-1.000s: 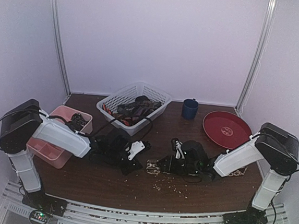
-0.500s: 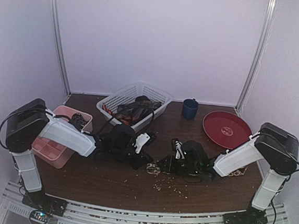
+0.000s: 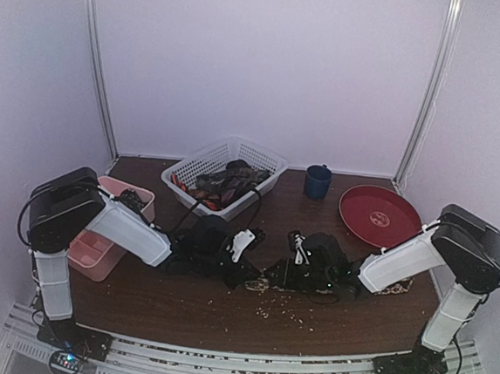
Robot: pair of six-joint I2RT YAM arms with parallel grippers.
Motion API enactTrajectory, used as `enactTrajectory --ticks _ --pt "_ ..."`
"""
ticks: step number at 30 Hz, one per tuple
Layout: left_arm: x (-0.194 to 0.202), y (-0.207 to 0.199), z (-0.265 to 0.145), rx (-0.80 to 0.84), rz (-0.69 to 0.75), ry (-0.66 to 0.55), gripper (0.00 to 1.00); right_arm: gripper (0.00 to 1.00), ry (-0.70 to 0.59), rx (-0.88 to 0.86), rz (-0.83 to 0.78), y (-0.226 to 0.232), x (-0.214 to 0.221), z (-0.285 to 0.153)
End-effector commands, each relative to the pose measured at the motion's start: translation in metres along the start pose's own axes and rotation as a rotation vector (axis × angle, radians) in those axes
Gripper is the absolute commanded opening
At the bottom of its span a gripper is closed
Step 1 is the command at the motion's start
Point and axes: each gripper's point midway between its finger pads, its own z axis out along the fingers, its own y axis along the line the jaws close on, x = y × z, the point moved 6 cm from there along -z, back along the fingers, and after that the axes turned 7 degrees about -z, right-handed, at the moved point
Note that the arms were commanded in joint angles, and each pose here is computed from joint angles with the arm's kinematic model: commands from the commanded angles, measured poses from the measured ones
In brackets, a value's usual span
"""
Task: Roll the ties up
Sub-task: Fold the tie at the center of the board.
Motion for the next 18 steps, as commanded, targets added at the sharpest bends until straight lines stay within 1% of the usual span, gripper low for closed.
enactTrajectory --ticks 1,8,15,18 --pt "-0.002 0.002 0.005 -0.017 0.0 -0.021 0.0 0.33 -0.033 0.041 0.013 0.003 -0.011 -0.016" --pt "-0.004 0.0 0.005 -0.004 -0.005 -0.037 0.0 0.28 -0.004 0.009 0.033 0.011 -0.004 -0.01" --pt "-0.011 -0.004 -0.001 -0.003 -0.021 -0.057 0.0 0.19 0.039 0.029 0.027 0.007 0.004 0.001" --pt "-0.019 -0.006 -0.013 -0.019 -0.03 -0.109 0.05 0.18 0.047 0.05 0.025 0.002 0.007 0.003"
